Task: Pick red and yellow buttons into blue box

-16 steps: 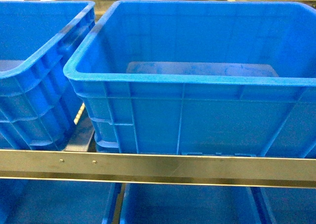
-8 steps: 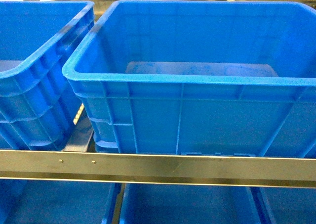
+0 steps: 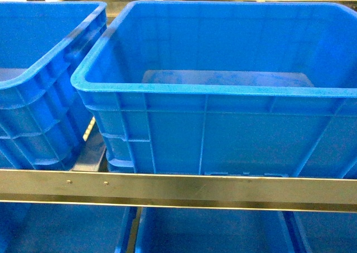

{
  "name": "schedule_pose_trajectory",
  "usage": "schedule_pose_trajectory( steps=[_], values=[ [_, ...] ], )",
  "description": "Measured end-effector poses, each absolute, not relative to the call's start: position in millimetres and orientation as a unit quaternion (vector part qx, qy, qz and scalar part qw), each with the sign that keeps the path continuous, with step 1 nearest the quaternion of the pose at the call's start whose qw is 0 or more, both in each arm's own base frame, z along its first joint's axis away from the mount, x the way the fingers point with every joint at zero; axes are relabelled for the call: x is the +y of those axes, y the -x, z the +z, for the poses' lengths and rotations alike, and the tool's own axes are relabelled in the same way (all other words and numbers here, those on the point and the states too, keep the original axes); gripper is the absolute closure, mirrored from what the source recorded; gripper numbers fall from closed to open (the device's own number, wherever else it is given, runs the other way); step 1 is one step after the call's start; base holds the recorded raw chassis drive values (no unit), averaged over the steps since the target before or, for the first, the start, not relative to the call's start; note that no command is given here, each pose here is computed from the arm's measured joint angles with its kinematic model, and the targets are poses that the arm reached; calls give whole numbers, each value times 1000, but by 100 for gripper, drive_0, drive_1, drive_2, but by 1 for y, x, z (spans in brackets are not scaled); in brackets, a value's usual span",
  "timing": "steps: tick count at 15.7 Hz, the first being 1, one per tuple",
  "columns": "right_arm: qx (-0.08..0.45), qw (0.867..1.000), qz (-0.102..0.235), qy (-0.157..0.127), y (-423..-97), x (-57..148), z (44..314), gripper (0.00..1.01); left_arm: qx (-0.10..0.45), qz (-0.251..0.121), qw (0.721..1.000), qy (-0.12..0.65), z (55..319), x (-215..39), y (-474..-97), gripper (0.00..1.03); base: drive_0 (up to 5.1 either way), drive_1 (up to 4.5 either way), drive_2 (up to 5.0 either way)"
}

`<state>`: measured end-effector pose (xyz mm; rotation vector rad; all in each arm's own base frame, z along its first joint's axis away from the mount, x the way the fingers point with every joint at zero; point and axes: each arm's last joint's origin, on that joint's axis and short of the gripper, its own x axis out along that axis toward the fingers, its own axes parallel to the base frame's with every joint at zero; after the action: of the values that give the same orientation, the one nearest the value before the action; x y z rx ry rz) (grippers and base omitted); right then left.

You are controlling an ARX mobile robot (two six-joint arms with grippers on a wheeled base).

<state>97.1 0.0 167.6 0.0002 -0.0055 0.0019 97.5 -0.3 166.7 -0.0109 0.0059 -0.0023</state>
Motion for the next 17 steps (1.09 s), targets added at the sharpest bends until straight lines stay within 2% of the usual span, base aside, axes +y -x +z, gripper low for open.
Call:
schedule_pose_trajectory(
  steps=[6, 7, 11, 12, 14, 15, 17],
  values=[
    [-3, 1000, 1, 0, -97, 0, 168, 99, 0, -1, 1000, 5, 167, 0, -97, 101, 0, 0, 0],
    [-3, 1000, 1, 0, -97, 0, 168, 95, 0, -1, 1000, 6, 167, 0, -97, 96, 0, 0, 0],
    [-3, 1000, 1, 0, -97, 0, 168, 43, 0, -1, 1000, 6, 167, 0, -97, 47, 0, 0, 0],
    [-3, 1000, 1, 0, -97, 0, 168, 34, 0, -1, 1000, 5, 167, 0, -97, 37, 0, 0, 0],
    [-3, 1000, 1, 0, -97, 0, 168, 8, 0, -1, 1000, 6, 167, 0, -97, 11, 0, 0, 0],
    [-3, 1000, 1, 0, -97, 0, 168, 1, 0, -1, 1000, 5, 167, 0, -97, 3, 0, 0, 0],
    [-3, 1000, 1, 0, -97, 0, 168, 3, 0, -1, 1000, 5, 167, 0, -97, 5, 0, 0, 0]
  ],
)
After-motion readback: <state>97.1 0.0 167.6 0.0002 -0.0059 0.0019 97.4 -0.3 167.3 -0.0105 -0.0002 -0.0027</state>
